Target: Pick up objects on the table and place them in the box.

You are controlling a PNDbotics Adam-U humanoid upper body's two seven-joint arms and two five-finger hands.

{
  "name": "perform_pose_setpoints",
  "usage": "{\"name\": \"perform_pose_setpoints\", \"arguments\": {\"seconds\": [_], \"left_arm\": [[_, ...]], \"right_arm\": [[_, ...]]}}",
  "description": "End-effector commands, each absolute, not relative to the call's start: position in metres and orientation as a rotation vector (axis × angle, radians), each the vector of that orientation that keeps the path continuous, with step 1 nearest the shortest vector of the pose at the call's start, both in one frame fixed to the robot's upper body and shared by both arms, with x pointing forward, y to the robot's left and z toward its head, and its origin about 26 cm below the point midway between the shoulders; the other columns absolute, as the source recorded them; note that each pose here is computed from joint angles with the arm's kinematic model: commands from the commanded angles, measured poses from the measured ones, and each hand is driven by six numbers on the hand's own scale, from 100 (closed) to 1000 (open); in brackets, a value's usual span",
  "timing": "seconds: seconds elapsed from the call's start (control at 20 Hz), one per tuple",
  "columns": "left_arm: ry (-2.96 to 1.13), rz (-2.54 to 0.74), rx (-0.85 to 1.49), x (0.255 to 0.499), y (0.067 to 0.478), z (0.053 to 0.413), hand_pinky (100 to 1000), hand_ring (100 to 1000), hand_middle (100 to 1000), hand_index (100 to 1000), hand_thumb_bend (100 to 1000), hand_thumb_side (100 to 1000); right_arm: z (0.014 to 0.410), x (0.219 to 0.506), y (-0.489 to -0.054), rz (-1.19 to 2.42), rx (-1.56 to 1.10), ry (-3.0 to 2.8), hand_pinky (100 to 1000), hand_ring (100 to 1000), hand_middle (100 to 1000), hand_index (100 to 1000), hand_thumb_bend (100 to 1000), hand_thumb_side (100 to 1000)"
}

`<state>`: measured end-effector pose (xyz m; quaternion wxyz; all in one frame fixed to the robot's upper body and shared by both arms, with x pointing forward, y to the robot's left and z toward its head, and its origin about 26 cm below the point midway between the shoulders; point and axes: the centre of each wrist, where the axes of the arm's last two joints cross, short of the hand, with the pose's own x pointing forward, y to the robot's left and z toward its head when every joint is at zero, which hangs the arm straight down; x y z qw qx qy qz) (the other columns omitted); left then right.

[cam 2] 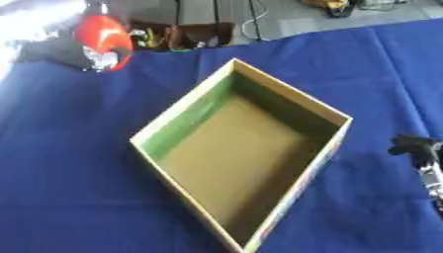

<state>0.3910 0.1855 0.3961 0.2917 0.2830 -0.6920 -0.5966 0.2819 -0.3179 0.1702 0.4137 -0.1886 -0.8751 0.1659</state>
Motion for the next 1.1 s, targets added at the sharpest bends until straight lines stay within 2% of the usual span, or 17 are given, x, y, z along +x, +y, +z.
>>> {"name": "perform_pose_setpoints", "arguments": {"seconds": [0.05,0.3,0.5,0.85,1.1], "left_arm": [[-1.889,-1.697,0.727,0.37,0.164,0.409,443,541,645,757,100,310],[-1.901,-1.843,0.601,0.354,0.129,0.405,437,533,639,752,100,307],[-1.881,-1.927,0.525,0.351,0.103,0.398,434,530,637,749,100,304],[-1.792,-1.985,0.413,0.364,0.077,0.37,429,528,633,748,100,298],[-1.753,-2.028,0.445,0.374,0.062,0.349,427,535,636,746,100,294]], "right_arm": [[0.174,0.281,-0.318,0.415,-0.457,-2.212,902,863,598,743,100,872],[0.174,0.281,-0.317,0.407,-0.436,-2.211,902,862,597,743,100,871],[0.174,0.281,-0.317,0.399,-0.432,-2.21,902,862,597,743,100,875],[0.176,0.282,-0.317,0.392,-0.428,-2.216,903,862,596,743,100,878],[0.176,0.282,-0.316,0.391,-0.428,-2.218,903,861,595,743,100,879]]}}
